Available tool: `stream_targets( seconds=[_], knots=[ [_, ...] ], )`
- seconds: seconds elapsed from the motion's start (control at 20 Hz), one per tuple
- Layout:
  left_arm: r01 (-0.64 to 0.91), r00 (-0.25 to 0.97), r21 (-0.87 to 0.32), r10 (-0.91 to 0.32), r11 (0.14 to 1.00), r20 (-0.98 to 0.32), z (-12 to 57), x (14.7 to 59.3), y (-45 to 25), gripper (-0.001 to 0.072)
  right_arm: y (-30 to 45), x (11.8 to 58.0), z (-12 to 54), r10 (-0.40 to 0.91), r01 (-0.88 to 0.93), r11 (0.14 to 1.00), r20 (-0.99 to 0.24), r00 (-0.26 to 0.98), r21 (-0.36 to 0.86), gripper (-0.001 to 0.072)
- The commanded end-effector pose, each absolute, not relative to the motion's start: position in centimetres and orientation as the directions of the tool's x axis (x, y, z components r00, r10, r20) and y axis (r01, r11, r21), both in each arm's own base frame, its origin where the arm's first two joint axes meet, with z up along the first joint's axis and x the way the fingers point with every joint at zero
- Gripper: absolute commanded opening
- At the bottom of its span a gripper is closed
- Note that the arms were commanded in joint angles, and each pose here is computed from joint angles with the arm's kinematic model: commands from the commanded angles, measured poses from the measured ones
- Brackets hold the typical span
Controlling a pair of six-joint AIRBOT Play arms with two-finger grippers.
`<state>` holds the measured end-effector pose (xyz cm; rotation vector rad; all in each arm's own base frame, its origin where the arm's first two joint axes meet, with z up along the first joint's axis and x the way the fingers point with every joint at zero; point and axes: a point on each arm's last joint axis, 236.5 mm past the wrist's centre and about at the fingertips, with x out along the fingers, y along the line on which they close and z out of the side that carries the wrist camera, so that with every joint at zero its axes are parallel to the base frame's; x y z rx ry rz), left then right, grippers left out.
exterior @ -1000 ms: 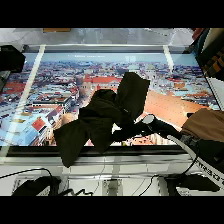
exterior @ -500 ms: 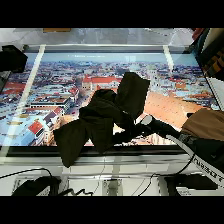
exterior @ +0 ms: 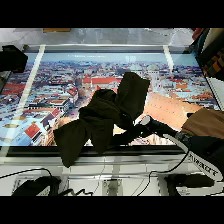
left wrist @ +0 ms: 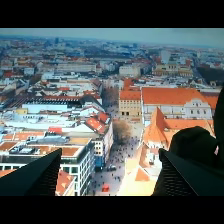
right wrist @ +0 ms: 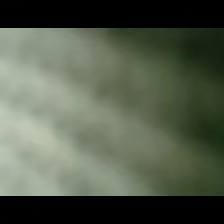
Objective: Fold the clothes and pants, and hang the long-sleeved shirts on hangers.
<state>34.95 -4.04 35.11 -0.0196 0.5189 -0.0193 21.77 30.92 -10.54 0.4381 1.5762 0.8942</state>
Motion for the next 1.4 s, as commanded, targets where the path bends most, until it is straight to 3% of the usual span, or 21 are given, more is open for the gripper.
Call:
stream_targets(
  seconds=[0.0, 0.15, 0.2, 0.35, 0.55, 0.85, 0.9, 0.95, 1.0, 1.25, 1.3, 1.35],
  knots=[
    [0.013, 0.868, -0.023, -0.023, 1.0, -0.496, 35.1, 35.0, -4.0, 0.0706, 32.5, 22.7, -9.1, 0.78, -0.188, 0.571, -0.599, -0.181, 0.799, 0.0378],
    [0.013, 0.868, -0.023, -0.023, 1.0, -0.496, 35.1, 35.0, -4.0, 0.0706, 33.3, 22.8, -8.0, 0.813, -0.219, 0.517, -0.555, -0.176, 0.828, 0.0375],
    [0.013, 0.868, -0.023, -0.023, 1.0, -0.496, 35.1, 35.0, -4.0, 0.0705, 33.3, 22.3, -7.8, 0.815, -0.243, 0.498, -0.545, -0.196, 0.833, 0.0317],
    [0.004, 0.869, -0.014, -0.011, 1.0, -0.495, 35.1, 35.0, -3.8, 0.0705, 33.3, 20.4, -7.0, 0.813, -0.305, 0.43, -0.511, -0.279, 0.85, 0.0308],
    [0.005, 0.869, -0.015, -0.012, 1.0, -0.495, 35.1, 35.0, -3.8, 0.0705, 33.3, 20.5, -7.3, 0.808, -0.314, 0.44, -0.524, -0.271, 0.841, 0.0351],
    [0.005, 0.869, -0.015, -0.012, 1.0, -0.495, 35.1, 35.0, -3.8, 0.0705, 35.5, 19.9, -8.9, 0.773, -0.39, 0.489, -0.595, -0.219, 0.78, 0.0345],
    [0.005, 0.869, -0.015, -0.011, 1.0, -0.495, 35.1, 35.0, -3.8, 0.0705, 35.5, 20.0, -9.0, 0.772, -0.393, 0.493, -0.599, -0.213, 0.776, 0.0301],
    [0.005, 0.869, -0.015, -0.011, 1.0, -0.495, 35.1, 35.0, -3.8, 0.0705, 35.5, 20.0, -9.0, 0.772, -0.393, 0.494, -0.599, -0.211, 0.775, 0.0193],
    [0.005, 0.869, -0.015, -0.012, 1.0, -0.495, 35.1, 35.0, -3.8, 0.0705, 35.4, 20.3, -9.0, 0.773, -0.392, 0.497, -0.6, -0.206, 0.775, 0.0028],
    [-0.023, 0.864, 0.017, 0.029, 1.0, -0.502, 34.7, 35.6, -3.0, 0.0696, 34.7, 25.2, -6.7, 0.812, -0.38, 0.499, -0.574, -0.109, 0.779, 0.0023],
    [-0.052, 0.861, 0.049, 0.07, 0.997, -0.504, 34.5, 36.0, -2.1, 0.0641, 34.3, 27.3, -5.6, 0.824, -0.363, 0.507, -0.564, -0.064, 0.782, 0.0023],
    [-0.091, 0.854, 0.093, 0.126, 0.991, -0.504, 34.3, 36.4, -0.9, 0.0445, 33.6, 29.2, -4.5, 0.833, -0.359, 0.511, -0.553, -0.017, 0.781, 0.0023]
  ],
)
